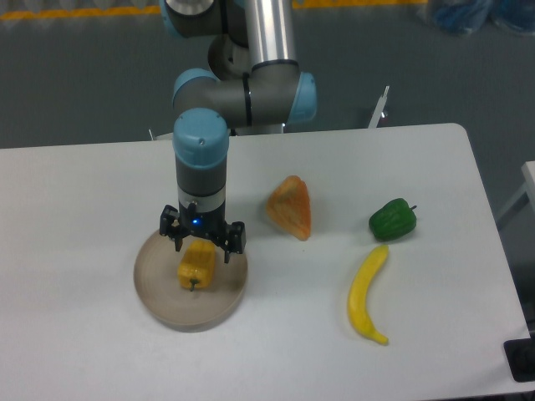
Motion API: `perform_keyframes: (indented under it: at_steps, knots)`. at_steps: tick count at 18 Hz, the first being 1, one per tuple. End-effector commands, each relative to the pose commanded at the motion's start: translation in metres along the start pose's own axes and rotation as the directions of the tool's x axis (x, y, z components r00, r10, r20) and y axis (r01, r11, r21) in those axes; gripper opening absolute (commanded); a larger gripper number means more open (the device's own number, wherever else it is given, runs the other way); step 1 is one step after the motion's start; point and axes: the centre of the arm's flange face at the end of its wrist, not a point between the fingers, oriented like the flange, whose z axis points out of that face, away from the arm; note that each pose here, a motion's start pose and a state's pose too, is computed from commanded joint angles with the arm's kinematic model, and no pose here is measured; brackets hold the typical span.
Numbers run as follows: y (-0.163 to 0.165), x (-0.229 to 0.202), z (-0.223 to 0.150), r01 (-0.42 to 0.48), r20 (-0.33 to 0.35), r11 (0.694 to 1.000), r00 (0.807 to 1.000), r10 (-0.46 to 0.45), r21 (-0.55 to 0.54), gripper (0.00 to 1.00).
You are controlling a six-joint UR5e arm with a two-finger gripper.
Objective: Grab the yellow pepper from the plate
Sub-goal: 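Lower the gripper onto the yellow pepper and close on it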
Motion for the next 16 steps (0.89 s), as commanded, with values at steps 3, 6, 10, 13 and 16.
perform_keyframes:
  at_steps: [3,6,10,13,16]
  knots:
    - [0.003,0.007,0.01,-0.011,-0.006,1.0,1.0,0.011,-0.02,1.0]
    - [0.004,0.007,0.017,-0.013,-0.01,0.999,1.0,0.013,-0.031,1.0]
    - [0.003,0.005,0.024,-0.014,-0.002,0.999,1.0,0.014,-0.044,1.0]
    - [0.003,0.01,0.03,-0.022,0.003,0.998,1.0,0.022,-0.058,1.0]
    - [0.004,0.009,0.033,-0.02,0.012,0.998,1.0,0.021,-0.067,0.73]
